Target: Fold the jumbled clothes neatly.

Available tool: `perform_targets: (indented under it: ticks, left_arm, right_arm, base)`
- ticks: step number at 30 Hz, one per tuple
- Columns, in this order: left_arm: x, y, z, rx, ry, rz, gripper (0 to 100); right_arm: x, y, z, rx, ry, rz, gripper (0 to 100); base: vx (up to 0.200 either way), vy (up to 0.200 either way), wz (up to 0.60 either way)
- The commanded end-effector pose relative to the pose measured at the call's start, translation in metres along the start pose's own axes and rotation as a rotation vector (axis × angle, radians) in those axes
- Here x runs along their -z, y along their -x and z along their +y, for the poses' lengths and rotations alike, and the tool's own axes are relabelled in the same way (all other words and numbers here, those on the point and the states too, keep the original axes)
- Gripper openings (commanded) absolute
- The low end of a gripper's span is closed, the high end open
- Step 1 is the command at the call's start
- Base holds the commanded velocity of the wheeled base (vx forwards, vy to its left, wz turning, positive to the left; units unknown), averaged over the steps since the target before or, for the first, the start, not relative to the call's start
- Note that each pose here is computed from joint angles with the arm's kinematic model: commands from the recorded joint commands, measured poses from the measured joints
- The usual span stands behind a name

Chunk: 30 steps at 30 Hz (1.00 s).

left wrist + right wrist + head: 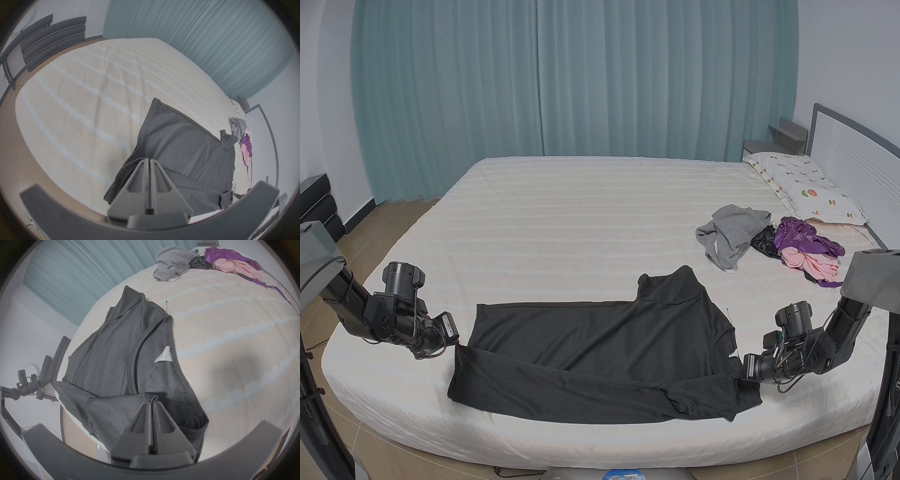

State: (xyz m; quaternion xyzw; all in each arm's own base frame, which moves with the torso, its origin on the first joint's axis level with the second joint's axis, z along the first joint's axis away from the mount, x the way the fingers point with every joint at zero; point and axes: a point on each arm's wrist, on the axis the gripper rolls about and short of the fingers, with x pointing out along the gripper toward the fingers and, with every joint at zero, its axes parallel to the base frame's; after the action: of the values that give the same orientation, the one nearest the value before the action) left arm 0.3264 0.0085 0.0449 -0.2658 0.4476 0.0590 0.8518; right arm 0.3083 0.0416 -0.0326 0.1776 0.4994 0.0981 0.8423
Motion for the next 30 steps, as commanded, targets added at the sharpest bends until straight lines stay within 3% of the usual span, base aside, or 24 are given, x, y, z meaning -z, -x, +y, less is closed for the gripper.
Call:
perform_targets:
  ticks: [1,18,30]
  left_arm:
    - [0.0,0.005,-0.001,0.0,0.001,-0.002,0]
    - [0.01,0.03,0.006,-0.01,0.015,-0.001,0]
    - [0.023,0.048,0.022,-0.026,0.044,0.008,0]
  right_arm:
    - [-0.003,0.009,-0.001,-0.002,-0.012,-0.022,0]
    - [0.01,0.086,0.018,-0.132,-0.043,-0.114,0]
    - [0.025,0.113,0.019,-0.149,-0.047,-0.141,0]
  base:
    - [0.0,0.0,0.0]
    - [0.0,0.0,0.0]
    - [0.0,0.0,0.0]
